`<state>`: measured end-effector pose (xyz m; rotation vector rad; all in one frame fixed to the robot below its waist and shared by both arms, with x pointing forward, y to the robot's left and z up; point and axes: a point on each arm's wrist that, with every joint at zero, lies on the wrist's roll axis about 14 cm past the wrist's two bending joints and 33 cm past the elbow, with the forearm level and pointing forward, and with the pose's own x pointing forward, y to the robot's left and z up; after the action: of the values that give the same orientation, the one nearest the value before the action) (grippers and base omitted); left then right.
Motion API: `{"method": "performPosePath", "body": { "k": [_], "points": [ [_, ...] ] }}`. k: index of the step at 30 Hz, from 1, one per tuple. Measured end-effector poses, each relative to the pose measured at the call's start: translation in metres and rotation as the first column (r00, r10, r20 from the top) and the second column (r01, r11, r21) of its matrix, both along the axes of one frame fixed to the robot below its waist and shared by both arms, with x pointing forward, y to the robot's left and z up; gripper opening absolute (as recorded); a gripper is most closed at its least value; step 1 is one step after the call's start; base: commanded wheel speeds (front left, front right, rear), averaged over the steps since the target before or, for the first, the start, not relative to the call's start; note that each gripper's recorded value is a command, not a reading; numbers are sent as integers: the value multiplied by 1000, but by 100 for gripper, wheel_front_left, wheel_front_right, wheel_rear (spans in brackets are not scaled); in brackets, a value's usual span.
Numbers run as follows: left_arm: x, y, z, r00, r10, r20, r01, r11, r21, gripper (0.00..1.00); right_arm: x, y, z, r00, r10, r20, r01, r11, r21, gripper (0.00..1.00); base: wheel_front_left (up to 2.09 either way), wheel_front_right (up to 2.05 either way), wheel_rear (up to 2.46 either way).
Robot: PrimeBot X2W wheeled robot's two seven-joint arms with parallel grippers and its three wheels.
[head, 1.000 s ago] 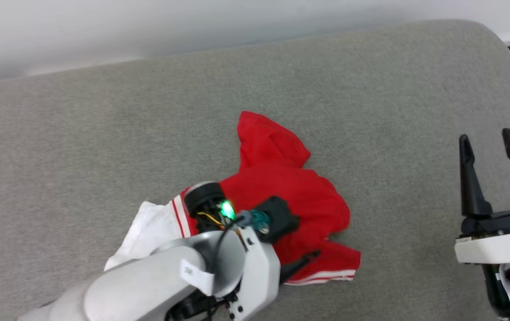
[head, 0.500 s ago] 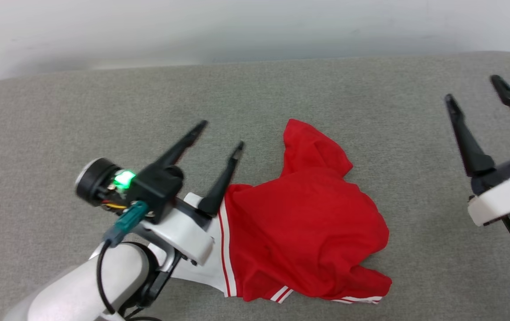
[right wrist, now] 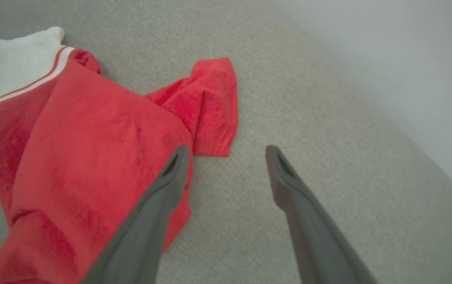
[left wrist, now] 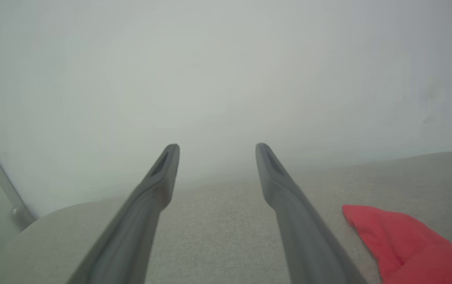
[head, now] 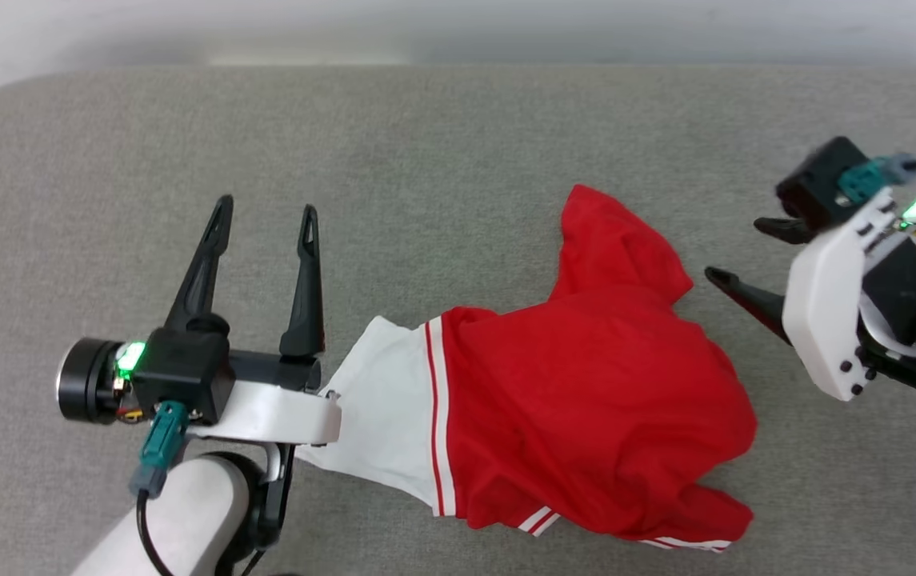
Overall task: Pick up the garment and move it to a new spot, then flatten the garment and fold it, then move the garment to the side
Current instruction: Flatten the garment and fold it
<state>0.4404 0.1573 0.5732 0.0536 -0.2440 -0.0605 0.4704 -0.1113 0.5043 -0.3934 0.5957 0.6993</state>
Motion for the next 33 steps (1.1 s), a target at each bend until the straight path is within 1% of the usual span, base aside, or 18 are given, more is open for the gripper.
{"method": "performPosePath", "body": {
  "k": [4,6,10,13,17,18,19,22,24,26,28,31,33],
  "points": [
    [1,14,-16,998,65,-22,-66,998,-16,100,8,14,-23,992,36,-124,-42,998,-50,100,0,0,0],
    [6,28,-35,990,132,-53,-135,990,-50,100,21,42,-64,965,71,-254,-92,993,-71,100,0,0,0],
    [10,33,-49,986,150,-78,-154,987,-51,100,19,52,-101,938,82,-337,-118,989,-88,100,0,0,0],
    [12,38,-56,982,165,-87,-168,985,-29,100,14,54,-129,917,78,-392,-129,986,-106,100,0,0,0],
    [14,44,-58,980,179,-83,-181,983,-14,100,8,57,-149,902,93,-421,-156,981,-119,100,0,0,0],
    [13,44,-58,980,179,-84,-181,983,-13,100,9,58,-148,907,98,-410,-159,981,-116,37,0,0,0],
    [13,44,-59,980,179,-84,-181,983,-12,100,9,57,-146,912,102,-398,-157,982,-108,0,0,0,0],
    [11,44,-55,982,175,-76,-177,984,-16,100,10,59,-135,930,119,-349,-154,985,-76,0,0,0,0],
    [8,44,-53,982,172,-73,-174,985,-16,100,16,59,-118,950,129,-285,-149,988,-49,0,0,0,0],
    [5,44,-49,983,170,-65,-171,985,-21,100,30,50,-91,974,125,-186,-135,990,-41,0,0,0,0],
    [1,42,-45,985,165,-56,-166,986,-26,100,44,44,-55,990,118,-79,-120,993,-16,0,0,0,0],
    [-5,40,-40,986,158,-48,-160,987,-33,100,47,39,-12,992,123,35,-124,992,20,0,0,0,0],
    [-6,38,-38,988,150,-42,-152,988,-39,100,49,31,13,990,109,93,-113,993,37,0,0,0,0]
  ]
}}
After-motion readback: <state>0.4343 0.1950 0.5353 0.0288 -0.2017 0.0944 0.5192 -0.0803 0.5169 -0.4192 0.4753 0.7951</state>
